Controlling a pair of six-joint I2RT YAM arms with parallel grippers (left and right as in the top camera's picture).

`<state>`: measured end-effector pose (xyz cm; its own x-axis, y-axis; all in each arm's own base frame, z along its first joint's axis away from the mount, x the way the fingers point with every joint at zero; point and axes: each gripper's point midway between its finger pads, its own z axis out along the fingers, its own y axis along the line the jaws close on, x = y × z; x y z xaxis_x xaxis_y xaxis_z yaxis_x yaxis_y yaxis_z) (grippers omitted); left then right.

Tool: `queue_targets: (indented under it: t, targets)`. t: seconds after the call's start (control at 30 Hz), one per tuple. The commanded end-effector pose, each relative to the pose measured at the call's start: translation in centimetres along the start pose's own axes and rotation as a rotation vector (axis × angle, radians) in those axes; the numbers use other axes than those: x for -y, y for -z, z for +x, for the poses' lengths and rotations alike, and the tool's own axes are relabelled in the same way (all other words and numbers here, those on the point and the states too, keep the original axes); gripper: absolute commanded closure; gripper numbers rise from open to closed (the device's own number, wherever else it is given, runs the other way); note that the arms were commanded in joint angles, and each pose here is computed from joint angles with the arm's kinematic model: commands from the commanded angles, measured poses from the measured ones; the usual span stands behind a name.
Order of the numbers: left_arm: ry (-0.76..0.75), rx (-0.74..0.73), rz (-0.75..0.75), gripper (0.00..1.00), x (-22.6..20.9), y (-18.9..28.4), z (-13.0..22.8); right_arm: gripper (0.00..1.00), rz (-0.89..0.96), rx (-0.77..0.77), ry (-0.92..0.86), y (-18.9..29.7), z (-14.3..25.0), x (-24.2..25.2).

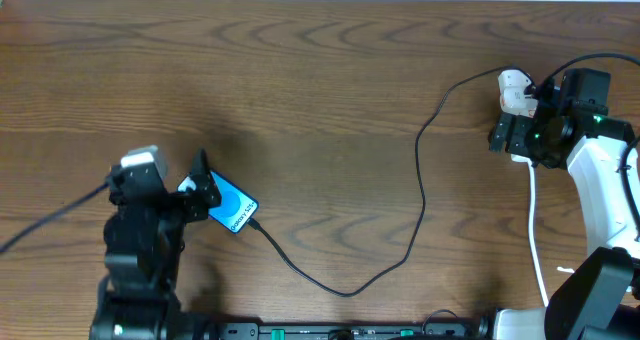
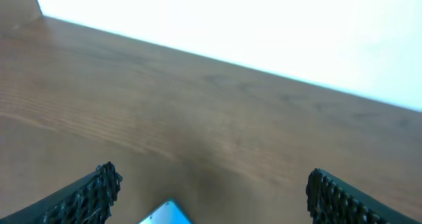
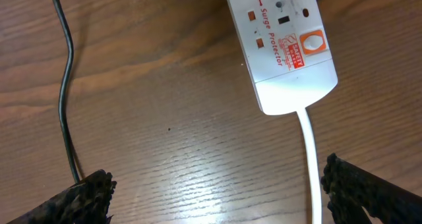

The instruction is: Plug charger to phone and switch on socket

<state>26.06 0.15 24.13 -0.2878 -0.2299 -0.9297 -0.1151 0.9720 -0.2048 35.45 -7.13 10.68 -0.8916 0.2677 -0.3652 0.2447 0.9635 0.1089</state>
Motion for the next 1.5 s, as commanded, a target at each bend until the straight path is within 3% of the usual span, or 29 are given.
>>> queue_targets:
  t: [0.0, 0.33, 0.8, 1.07, 1.47]
  targets:
    - [0.017, 0.076, 0.004, 0.07, -0.4, 0.6, 0.6, 0.01, -0.006, 0.021, -0.008, 0.6, -0.2, -0.2]
    - [0.045, 0.272, 0.045, 0.07, -1.2, 0.1, 1.9, 0.01, -0.006, 0.021, -0.008, 0.6, -0.2, -0.2]
    - [0.071, 0.41, 0.026, 0.07, -2.7, 0.2, 2.1, 0.01, -0.006, 0.021, -0.008, 0.6, -0.2, -0.2]
    - [0.067, 0.458, 0.04, 0.07, -2.9, 1.0, 1.5, 0.01, -0.006, 0.021, -0.008, 0.6, -0.2, -0.2]
    - [0.055, 0.409, 0.068, 0.07, -3.0, 0.2, 3.9, 0.01, -0.006, 0.021, -0.008, 0.6, -0.2, -0.2]
